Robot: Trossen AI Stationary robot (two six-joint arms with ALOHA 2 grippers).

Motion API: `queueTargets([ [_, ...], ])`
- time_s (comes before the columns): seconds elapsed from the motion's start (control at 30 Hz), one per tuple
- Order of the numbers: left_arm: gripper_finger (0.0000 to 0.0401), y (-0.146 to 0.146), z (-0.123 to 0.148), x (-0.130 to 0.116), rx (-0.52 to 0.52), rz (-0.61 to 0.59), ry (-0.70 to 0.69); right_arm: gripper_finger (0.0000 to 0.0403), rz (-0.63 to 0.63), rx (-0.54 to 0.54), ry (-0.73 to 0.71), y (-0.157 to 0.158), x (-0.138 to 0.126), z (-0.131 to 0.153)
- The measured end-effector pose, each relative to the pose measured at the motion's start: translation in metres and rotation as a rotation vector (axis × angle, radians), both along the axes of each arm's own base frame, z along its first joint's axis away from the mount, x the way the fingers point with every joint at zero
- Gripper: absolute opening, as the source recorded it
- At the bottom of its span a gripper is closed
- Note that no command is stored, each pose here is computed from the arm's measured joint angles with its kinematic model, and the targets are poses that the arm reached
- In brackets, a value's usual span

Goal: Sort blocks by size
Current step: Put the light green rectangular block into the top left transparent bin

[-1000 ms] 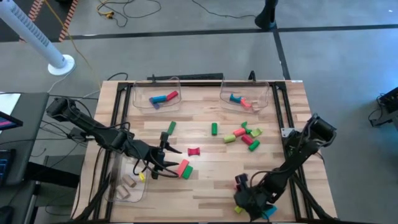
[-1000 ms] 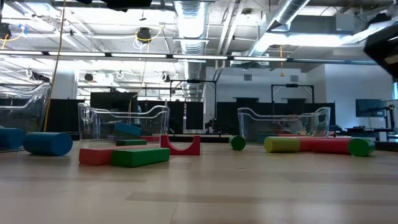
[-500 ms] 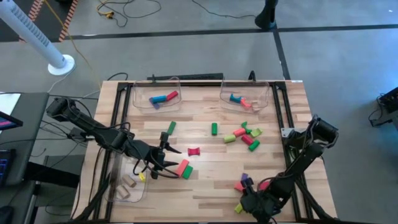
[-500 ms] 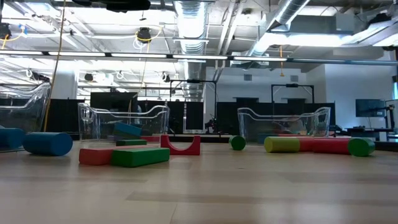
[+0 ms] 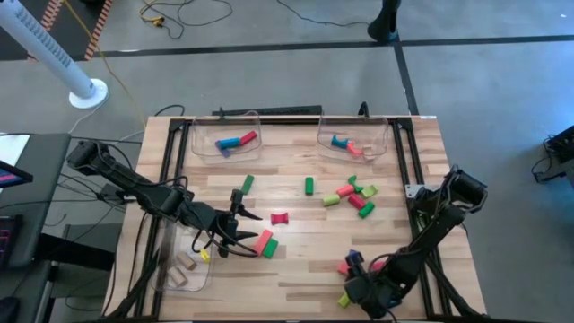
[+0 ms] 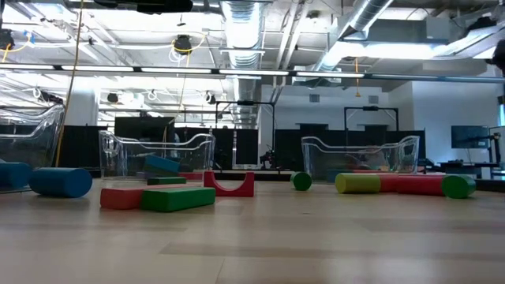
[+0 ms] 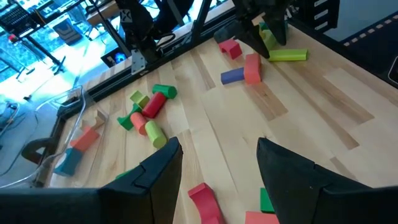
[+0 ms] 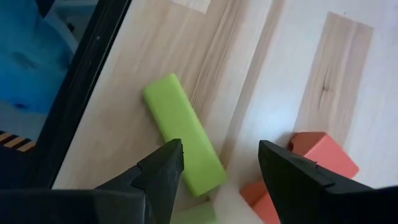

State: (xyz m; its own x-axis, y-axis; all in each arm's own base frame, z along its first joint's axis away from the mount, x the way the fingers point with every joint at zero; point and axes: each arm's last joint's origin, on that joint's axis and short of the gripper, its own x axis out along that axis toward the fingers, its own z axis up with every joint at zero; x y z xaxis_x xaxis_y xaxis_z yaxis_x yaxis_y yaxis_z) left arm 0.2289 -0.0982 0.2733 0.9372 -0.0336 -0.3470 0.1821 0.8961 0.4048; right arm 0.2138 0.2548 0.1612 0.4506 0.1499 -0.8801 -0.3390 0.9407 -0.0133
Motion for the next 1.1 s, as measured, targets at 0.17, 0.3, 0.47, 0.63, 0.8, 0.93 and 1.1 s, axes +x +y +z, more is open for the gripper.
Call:
queueTargets([
  [0.17,0.0202,0.000,-0.001,0.000,0.001,0.001,0.007,0.0244,0.001,-0.012,0.009,-0.001,-0.001,-0.001],
  [0.3,0.0202,0.000,-0.001,0.000,-0.005,0.003,0.007,0.0244,0.002,-0.020,0.015,-0.001,-0.001,-0.002],
  [0.47,0.0202,0.000,-0.001,0.000,-0.014,0.006,0.009,0.0244,0.044,-0.024,0.059,0.004,0.001,-0.016],
  [0.63,0.0202,0.000,-0.001,0.000,-0.012,0.006,0.009,0.0244,0.076,-0.057,0.068,0.009,0.006,-0.017],
  [0.8,0.0202,0.000,-0.001,0.000,-0.012,0.005,0.007,0.0244,0.082,-0.082,0.086,0.008,0.008,-0.019],
  [0.93,0.0202,0.000,-0.001,0.000,-0.016,0.007,0.007,0.0244,0.079,-0.072,0.070,0.009,0.010,-0.019],
  [1.1,0.0202,0.000,-0.001,0.000,-0.017,0.007,0.007,0.0244,0.064,-0.055,0.052,0.008,0.015,-0.018],
])
